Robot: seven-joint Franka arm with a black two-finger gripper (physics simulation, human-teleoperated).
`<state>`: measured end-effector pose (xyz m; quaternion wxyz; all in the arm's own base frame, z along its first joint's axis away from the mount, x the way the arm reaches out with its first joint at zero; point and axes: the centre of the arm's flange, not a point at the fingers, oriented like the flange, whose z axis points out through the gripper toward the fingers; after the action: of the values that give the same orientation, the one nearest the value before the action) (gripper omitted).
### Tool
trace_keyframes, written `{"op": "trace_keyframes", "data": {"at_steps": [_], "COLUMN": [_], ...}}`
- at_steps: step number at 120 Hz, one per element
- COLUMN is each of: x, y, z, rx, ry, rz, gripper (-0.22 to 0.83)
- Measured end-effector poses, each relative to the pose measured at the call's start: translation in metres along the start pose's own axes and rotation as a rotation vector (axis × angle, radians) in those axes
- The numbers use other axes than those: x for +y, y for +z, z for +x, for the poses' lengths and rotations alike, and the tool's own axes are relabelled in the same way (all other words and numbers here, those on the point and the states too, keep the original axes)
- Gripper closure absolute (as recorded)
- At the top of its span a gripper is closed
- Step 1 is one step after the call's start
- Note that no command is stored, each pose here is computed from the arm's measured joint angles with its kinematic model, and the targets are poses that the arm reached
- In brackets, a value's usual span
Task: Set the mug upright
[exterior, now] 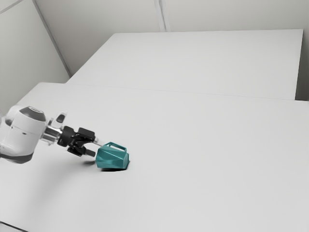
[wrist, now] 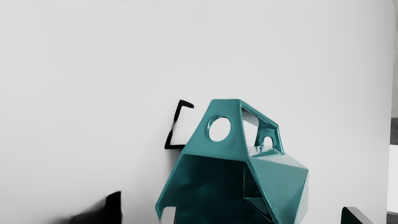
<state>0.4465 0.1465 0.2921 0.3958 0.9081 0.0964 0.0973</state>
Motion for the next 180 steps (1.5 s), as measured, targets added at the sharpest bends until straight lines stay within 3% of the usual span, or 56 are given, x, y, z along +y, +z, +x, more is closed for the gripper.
{"op": "trace_keyframes", "data": {"at_steps": [45,56,81,105,170,180], "x": [0.018,0.016,0.015,0.017,0.076,0.090], "y": [0.031,0.030,0.029,0.029,0.009,0.013], "z": [0.002,0.002,0.003,0.004,0.012,0.013], "rx": [-0.023,-0.017,-0.009,-0.008,0.043,0.017], "ry": [0.063,0.064,0.077,0.091,0.187,0.218], "rz": [-0.036,-0.037,-0.040,-0.034,-0.060,-0.029], "gripper": [0.09,0.19,0.53,0.68,0.78,0.79]}}
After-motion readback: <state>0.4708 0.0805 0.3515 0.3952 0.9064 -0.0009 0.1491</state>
